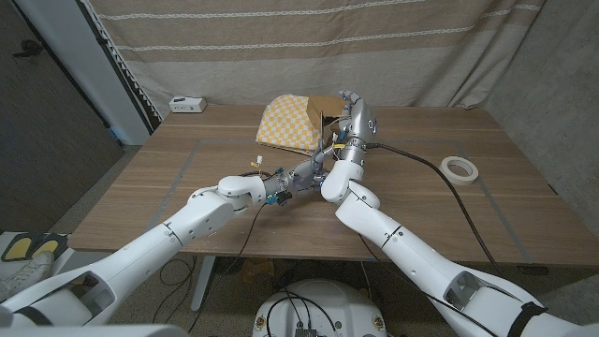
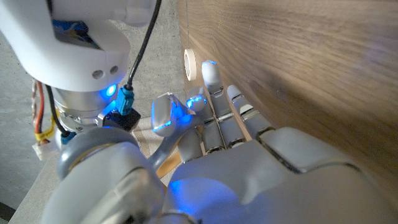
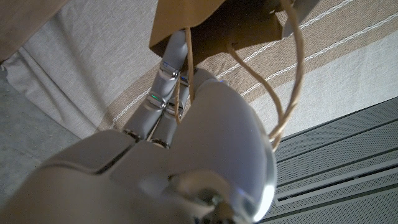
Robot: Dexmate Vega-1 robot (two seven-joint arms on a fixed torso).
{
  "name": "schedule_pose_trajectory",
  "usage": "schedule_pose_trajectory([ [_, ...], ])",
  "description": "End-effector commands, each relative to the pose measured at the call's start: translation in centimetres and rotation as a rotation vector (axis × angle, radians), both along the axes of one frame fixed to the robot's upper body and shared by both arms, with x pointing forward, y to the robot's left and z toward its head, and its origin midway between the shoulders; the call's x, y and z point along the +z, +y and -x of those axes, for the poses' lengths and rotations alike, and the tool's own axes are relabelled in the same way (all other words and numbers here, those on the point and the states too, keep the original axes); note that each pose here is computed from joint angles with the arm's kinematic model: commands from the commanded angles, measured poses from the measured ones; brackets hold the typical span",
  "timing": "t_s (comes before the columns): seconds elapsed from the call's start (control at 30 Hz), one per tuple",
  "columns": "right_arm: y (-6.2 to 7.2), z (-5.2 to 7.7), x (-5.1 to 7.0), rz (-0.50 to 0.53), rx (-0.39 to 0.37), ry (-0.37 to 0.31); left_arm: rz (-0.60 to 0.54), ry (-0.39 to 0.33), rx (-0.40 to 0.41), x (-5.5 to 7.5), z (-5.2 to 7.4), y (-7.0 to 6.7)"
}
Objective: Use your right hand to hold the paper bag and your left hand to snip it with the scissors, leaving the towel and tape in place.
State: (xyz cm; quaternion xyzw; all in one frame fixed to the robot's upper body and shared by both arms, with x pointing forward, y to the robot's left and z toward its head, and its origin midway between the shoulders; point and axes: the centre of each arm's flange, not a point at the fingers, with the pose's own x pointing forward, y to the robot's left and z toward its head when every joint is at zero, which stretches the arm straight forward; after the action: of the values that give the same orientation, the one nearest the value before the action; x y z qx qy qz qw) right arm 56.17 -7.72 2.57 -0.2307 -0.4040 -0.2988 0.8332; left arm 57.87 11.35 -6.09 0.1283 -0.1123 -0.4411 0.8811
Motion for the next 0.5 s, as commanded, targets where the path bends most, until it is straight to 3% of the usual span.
schedule_pose_trajectory([
  [0.03, -0.26, 0.21, -0.24, -0.011, -0.003, 0.003, -0.002, 0.001, 0.000, -0.36, 0.38, -0.06],
  [0.5, -0.37, 0.24, -0.30, -0.007, -0.005, 0.002, 0.001, 0.001, 0.004, -0.41, 0.48, 0.16],
])
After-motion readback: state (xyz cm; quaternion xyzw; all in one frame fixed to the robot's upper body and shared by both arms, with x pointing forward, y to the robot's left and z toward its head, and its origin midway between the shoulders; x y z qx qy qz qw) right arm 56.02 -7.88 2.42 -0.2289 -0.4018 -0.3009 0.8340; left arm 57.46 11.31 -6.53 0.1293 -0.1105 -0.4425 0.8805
